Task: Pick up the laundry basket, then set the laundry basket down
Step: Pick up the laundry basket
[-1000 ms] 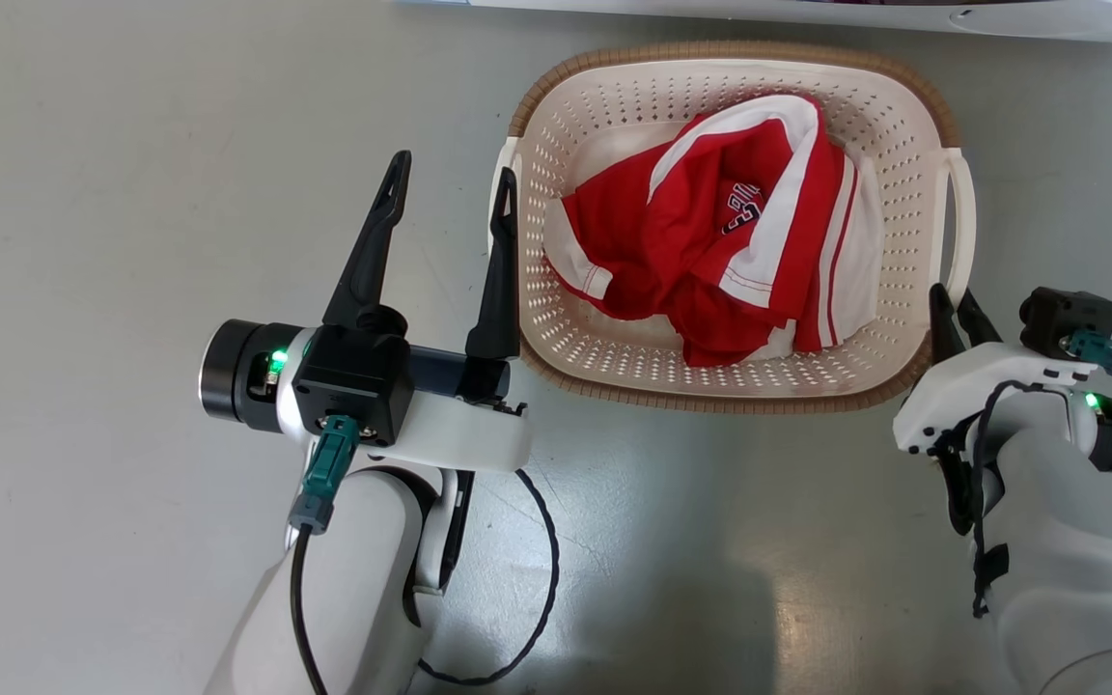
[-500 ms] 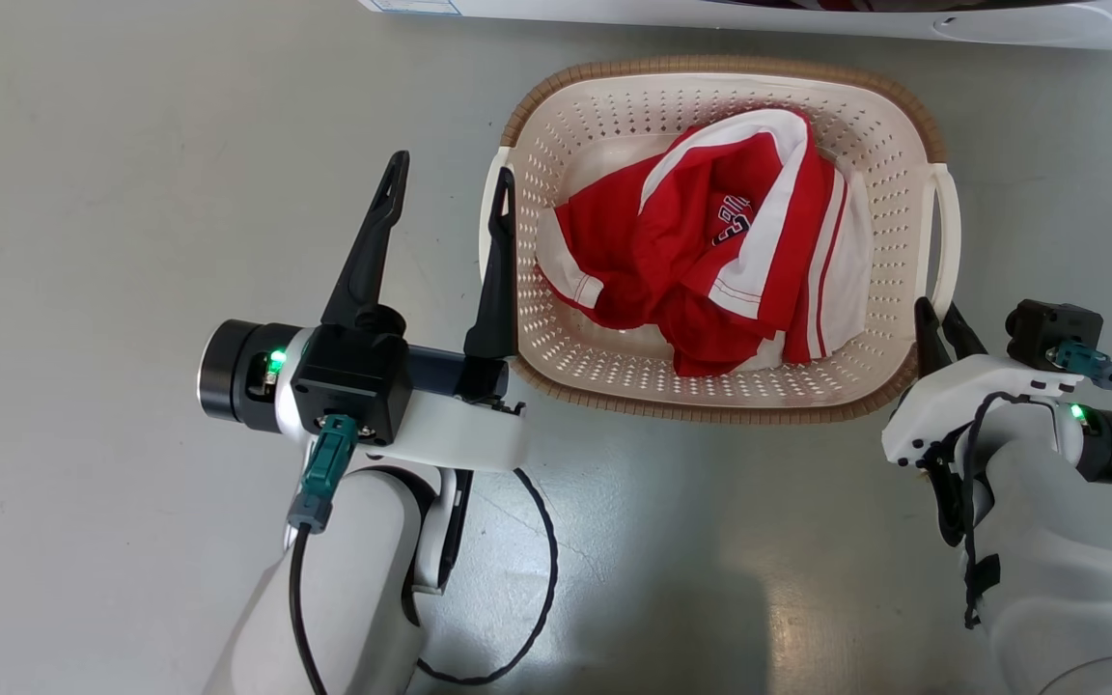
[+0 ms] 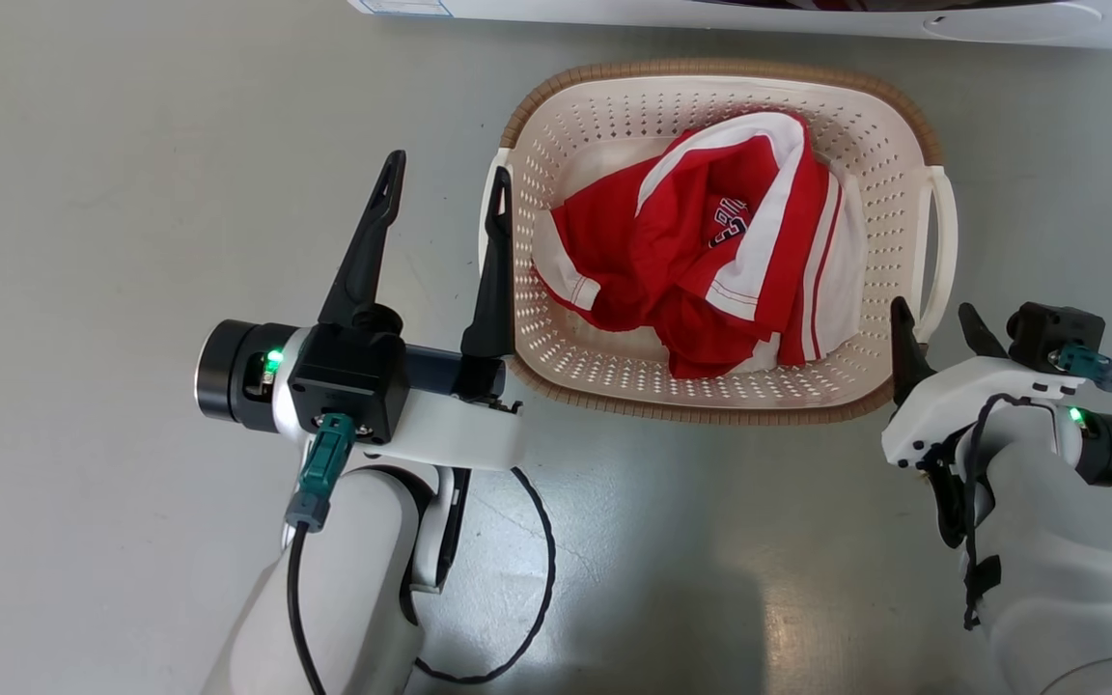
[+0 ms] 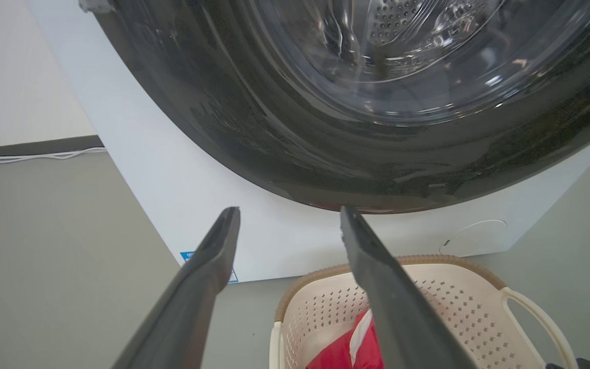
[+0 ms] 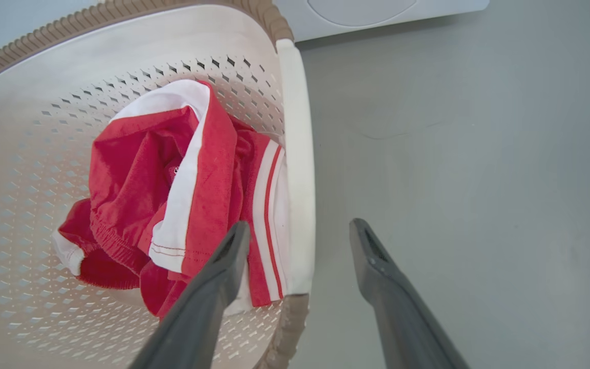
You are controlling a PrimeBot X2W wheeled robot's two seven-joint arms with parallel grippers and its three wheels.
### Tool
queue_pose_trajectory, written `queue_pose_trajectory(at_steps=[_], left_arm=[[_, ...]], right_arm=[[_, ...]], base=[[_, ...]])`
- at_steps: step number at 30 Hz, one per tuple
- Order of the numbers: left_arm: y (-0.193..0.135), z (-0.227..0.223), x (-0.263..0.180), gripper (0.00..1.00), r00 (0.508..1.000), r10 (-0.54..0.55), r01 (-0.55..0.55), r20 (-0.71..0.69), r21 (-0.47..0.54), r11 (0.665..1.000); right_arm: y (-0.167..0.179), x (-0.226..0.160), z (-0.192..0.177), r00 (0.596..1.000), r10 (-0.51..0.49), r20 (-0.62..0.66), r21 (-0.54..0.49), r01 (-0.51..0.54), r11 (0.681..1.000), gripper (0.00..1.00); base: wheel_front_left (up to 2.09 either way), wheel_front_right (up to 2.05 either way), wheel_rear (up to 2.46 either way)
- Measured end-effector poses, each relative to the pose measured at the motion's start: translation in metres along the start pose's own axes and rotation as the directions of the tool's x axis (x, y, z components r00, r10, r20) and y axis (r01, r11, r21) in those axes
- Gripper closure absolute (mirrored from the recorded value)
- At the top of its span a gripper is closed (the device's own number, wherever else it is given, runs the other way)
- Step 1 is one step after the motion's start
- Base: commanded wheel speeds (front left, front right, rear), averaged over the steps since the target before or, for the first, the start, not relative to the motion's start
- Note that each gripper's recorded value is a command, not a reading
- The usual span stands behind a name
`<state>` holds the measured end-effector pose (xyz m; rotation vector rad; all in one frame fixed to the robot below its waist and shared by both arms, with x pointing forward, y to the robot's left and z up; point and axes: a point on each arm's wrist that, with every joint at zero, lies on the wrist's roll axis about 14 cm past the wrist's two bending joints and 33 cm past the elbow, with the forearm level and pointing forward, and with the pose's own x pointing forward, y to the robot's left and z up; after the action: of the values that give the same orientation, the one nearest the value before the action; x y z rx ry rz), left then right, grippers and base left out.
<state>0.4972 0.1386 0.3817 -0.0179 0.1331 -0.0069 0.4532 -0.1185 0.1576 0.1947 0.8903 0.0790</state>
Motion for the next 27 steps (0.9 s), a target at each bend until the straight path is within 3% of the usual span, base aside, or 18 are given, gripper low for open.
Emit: queue_pose_trajectory(at_steps=[5, 13, 27], left_arm=[[-0.001, 0.003, 0.0, 0.0, 1.0, -0.002, 0.002, 0.006, -0.002, 1.0], [-0.004, 0.012, 0.001, 0.0, 1.0, -0.008, 0.008, 0.027, 0.001, 1.0], [-0.011, 0.042, -0.015, 0.0, 0.996, -0.032, 0.033, 0.082, -0.003, 0.999]], right_arm=[[-0.003, -0.003, 0.01, 0.999, -0.007, 0.035, -0.004, 0.007, 1.0, 0.0], [0.0, -0.009, 0.064, 0.982, 0.012, 0.19, -0.03, -0.007, 1.0, 0.0], [0.005, -0.078, 0.14, 0.887, 0.051, 0.46, -0.049, -0.032, 0.998, 0.0]], base=[[0.0, 0.0, 0.0], [0.0, 0.0, 0.0], [0.0, 0.0, 0.0]])
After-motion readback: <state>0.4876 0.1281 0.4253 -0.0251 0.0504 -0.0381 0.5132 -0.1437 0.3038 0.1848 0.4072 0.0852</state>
